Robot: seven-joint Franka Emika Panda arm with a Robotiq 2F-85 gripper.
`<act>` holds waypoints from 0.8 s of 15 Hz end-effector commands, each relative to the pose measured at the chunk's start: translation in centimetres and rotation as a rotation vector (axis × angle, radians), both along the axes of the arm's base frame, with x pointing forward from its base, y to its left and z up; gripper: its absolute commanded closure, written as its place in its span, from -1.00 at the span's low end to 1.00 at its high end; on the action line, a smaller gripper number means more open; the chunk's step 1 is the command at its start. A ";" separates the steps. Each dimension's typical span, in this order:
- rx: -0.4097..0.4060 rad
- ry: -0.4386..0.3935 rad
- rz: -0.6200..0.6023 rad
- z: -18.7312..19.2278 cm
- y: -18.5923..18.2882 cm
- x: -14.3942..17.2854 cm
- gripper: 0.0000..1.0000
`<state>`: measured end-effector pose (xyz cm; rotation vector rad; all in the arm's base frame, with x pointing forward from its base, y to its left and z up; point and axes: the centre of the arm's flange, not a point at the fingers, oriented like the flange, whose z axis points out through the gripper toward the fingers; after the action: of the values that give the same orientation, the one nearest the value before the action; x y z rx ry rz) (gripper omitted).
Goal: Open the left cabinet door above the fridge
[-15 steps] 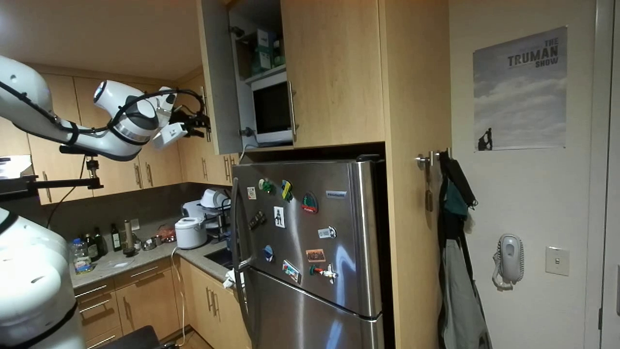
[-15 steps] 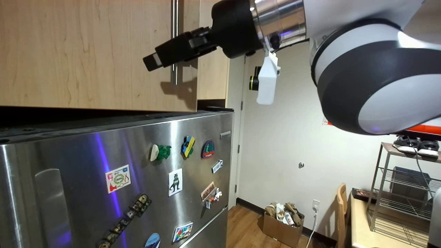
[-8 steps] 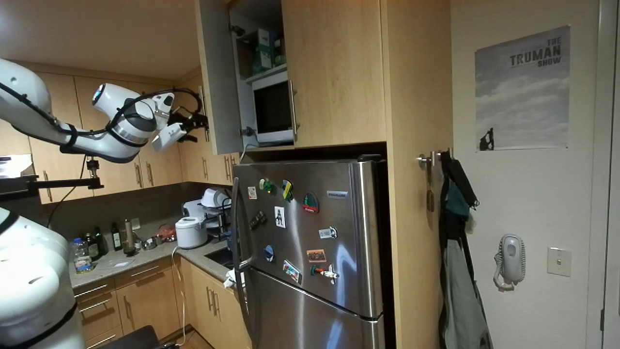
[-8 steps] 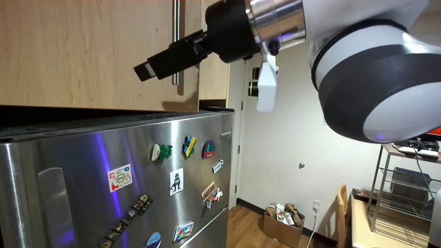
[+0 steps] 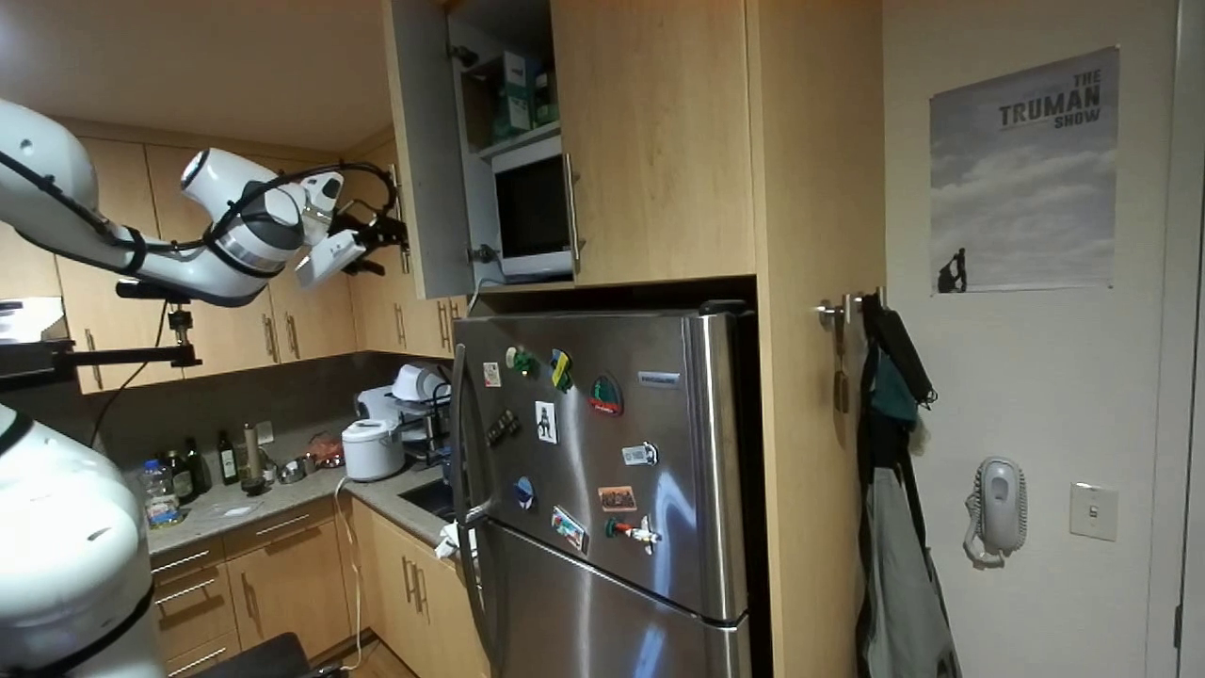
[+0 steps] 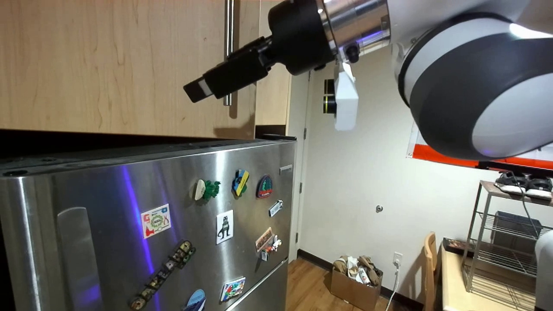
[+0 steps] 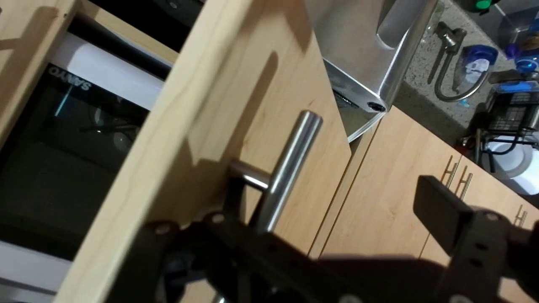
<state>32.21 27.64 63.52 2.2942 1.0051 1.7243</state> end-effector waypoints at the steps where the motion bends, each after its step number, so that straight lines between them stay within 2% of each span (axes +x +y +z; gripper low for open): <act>1: -0.096 0.076 0.100 -2.3 0.5 -1.5 -1.00; 12: -0.114 0.086 0.144 -1.9 -0.6 -1.2 -1.00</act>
<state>33.36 25.73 63.93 2.3073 1.0851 1.7112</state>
